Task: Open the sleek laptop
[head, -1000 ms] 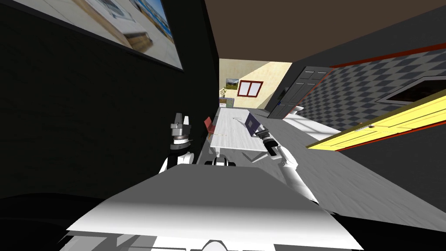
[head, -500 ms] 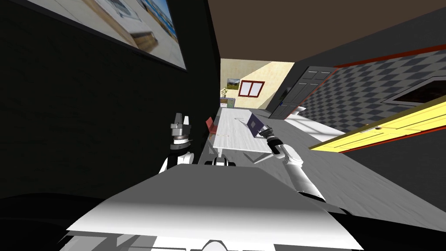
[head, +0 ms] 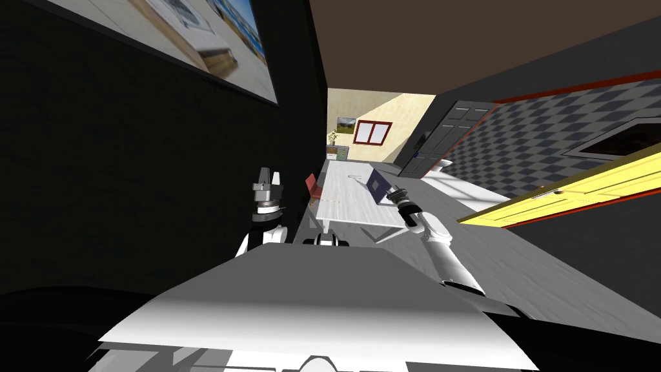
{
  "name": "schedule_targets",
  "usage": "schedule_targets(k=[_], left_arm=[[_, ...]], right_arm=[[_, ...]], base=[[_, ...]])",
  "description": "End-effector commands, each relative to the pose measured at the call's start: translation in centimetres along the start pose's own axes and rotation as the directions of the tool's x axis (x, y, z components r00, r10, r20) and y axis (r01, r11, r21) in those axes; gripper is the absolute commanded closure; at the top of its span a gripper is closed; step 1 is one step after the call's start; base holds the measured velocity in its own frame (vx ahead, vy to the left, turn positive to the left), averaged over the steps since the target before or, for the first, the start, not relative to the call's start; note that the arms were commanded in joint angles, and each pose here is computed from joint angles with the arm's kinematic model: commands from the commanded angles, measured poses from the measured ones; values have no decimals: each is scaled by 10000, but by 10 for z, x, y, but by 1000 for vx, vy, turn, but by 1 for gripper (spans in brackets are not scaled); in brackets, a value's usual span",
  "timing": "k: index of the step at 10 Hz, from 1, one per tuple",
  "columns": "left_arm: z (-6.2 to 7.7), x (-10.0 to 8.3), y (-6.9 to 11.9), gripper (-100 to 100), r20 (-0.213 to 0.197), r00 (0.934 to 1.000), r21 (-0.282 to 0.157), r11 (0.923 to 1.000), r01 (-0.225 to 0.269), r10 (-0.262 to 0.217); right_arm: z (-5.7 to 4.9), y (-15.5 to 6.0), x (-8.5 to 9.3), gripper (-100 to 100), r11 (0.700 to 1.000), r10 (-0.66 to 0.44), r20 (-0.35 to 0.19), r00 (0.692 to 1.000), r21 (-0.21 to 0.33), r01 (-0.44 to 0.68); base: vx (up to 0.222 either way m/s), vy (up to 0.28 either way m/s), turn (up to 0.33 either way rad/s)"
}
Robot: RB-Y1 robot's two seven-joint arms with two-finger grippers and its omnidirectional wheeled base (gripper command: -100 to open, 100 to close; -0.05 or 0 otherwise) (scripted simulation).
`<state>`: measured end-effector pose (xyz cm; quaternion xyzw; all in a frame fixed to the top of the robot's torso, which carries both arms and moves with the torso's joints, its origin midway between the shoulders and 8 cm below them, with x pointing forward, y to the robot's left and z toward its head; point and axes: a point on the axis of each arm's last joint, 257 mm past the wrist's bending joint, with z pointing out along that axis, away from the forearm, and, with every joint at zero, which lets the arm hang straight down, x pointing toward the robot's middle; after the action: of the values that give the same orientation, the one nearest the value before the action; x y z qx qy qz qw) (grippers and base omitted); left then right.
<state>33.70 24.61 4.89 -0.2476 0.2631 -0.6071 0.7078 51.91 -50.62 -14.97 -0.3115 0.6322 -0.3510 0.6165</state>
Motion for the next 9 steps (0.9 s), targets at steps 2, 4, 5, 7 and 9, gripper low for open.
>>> schedule_targets(k=[2,4,5,7,9], left_arm=[[0,0,0,0,0,10000,0,10000,-1,1],[0,0,0,0,0,10000,-1,10000,-1,1],[0,0,0,0,0,10000,-1,10000,-1,1],[0,0,0,0,0,10000,-1,10000,-1,1],[0,0,0,0,0,10000,-2,10000,-1,1]], right_arm=[[5,1,11,100,9871,1599,-147,9870,-32,-1600],[7,-1,15,100,9715,2368,-207,9713,-2,-2369],[9,-2,18,100,9615,2747,-236,9612,19,-2747],[11,-3,22,100,9371,3489,-291,9367,73,-3489],[13,1,18,100,9132,4074,-154,9131,96,-4073]], base=[[-43,-85,48],[-26,-73,29],[-38,-83,30],[-33,-73,33],[-15,-51,6]])
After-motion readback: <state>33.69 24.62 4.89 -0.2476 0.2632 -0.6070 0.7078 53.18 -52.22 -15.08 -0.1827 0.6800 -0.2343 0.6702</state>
